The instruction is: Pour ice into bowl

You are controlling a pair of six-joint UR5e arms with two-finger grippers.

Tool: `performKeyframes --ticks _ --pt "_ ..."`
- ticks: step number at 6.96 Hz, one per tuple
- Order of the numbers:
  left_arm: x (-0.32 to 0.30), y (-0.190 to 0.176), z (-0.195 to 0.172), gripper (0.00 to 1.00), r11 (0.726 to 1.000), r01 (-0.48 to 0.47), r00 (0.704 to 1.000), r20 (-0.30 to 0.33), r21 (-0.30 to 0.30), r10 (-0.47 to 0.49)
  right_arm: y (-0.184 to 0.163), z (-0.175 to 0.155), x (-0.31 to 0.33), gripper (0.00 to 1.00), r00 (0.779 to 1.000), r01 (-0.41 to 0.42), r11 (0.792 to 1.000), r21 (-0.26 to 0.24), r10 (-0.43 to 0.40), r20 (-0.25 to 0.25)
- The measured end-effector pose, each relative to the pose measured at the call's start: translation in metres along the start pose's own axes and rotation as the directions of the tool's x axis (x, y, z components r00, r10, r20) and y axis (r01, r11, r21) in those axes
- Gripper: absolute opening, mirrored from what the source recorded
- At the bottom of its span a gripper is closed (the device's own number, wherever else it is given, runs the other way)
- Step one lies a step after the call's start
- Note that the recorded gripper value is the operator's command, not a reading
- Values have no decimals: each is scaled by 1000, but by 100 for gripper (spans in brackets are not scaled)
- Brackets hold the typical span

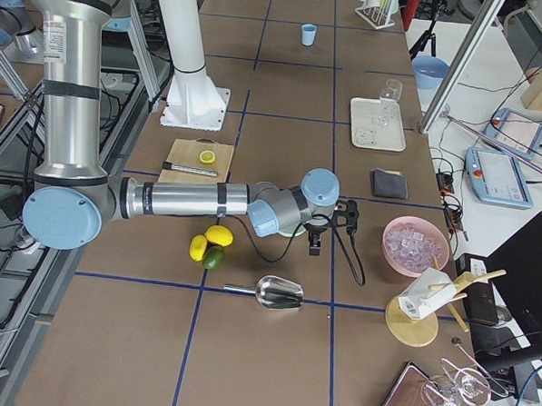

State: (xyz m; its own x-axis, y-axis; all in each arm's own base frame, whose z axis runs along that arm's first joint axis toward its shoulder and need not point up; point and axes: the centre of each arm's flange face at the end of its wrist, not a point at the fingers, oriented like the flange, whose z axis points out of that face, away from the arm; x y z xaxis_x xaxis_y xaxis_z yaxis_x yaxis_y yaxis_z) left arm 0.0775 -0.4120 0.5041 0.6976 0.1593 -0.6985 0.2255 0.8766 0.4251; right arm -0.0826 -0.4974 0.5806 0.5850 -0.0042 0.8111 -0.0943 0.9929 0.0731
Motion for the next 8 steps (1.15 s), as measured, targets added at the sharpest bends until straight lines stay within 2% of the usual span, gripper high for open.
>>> performKeyframes --ticks 2,4,5,6,7,8 --pt "17 22 1 100 998 32 999 26 50 -34 30 45 -32 100 1000 -4 999 36 4 0" --pt "23 22 -4 100 996 37 999 34 79 -40 56 76 -42 100 999 25 999 24 -24 -24" --pt "24 21 -5 100 996 37 999 36 86 -40 67 85 -39 93 999 28 1000 8 -28 -38" --pt "25 21 -6 100 995 37 999 37 89 -40 76 91 -34 70 998 27 1000 -7 -27 -49" --pt "25 21 -6 100 995 36 999 37 90 -40 81 93 -31 42 998 24 1000 -16 -25 -56" --pt "25 21 -7 100 995 36 999 37 90 -40 83 95 -28 23 998 23 1000 -21 -24 -60"
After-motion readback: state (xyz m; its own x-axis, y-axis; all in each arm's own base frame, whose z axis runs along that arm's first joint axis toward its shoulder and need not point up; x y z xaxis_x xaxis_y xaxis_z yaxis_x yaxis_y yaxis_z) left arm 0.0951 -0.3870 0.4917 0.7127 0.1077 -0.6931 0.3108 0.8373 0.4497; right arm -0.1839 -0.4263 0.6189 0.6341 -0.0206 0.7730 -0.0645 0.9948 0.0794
